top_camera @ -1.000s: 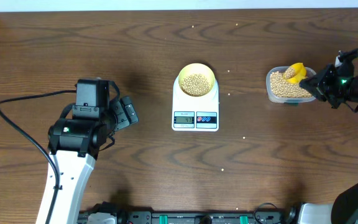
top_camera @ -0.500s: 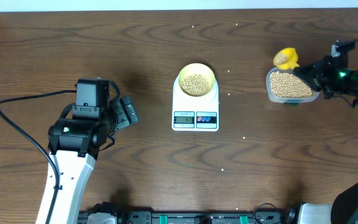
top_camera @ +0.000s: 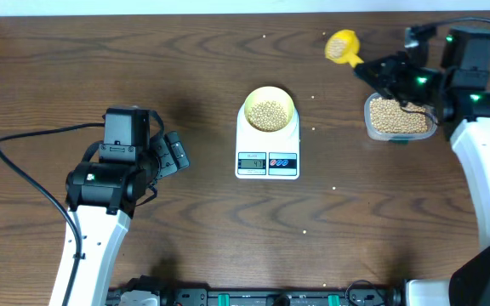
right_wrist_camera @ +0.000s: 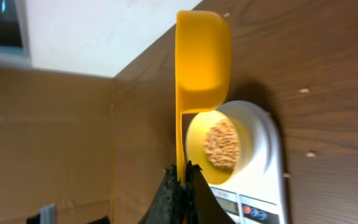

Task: Scoop item into bowl and weigh 50g on scale
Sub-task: 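Lift the filled scoop up out of the tub with the right gripper, then carry the filled scoop left over the yellow bowl and tilt it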

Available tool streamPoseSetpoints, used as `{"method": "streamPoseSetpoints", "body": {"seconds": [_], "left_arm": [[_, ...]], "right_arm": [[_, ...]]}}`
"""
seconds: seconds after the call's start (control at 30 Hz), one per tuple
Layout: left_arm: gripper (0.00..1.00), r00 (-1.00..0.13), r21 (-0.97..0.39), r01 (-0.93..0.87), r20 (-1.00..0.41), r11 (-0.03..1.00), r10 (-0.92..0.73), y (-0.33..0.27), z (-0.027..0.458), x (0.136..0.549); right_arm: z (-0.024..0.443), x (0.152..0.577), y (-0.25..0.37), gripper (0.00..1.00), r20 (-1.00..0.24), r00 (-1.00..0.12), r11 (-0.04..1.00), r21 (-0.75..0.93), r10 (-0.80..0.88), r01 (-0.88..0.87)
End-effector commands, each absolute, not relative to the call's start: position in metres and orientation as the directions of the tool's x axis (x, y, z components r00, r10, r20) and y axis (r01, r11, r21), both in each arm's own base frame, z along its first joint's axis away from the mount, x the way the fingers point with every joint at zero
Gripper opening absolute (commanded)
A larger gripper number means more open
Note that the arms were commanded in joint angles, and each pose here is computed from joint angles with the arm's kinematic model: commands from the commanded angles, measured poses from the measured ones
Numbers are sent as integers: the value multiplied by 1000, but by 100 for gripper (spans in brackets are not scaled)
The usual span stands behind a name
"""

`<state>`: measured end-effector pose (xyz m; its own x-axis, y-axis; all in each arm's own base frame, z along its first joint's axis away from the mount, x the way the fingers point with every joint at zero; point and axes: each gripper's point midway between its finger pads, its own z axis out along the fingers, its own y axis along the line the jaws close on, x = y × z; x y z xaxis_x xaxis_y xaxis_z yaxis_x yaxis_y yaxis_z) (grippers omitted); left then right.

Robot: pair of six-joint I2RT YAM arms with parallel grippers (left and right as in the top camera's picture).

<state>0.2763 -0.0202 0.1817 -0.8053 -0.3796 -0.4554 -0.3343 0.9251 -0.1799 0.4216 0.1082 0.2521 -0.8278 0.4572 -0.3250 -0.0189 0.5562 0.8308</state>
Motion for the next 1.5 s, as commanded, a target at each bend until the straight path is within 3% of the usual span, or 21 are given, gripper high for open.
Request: {"method": "streamPoseSetpoints", "body": {"seconds": [0.0,0.37,0.8,1.07,1.47], "left_arm": [[96,-795,-170,-347,-467,922,-386,-16,185,278],[96,-796,-171,-347,-467,922,-386,-16,185,278],[96,-795,-170,-347,-467,922,-386,-16,185,278],[96,-795,-170,-347,-467,922,-386,-16,185,278],[96,-795,-170,-347,-467,922,-386,-16,185,278]], "right_arm": [[243,425,122,1,-275,-842,535,845,463,18],[219,422,172,1,-372,-885,587,796,281,-148],[210,413,209,1,-515,-850,642,690,111,-334],[193,413,214,1,-549,-833,737,590,66,-330],[179,394,230,1,-590,-800,753,477,-108,-454]]}}
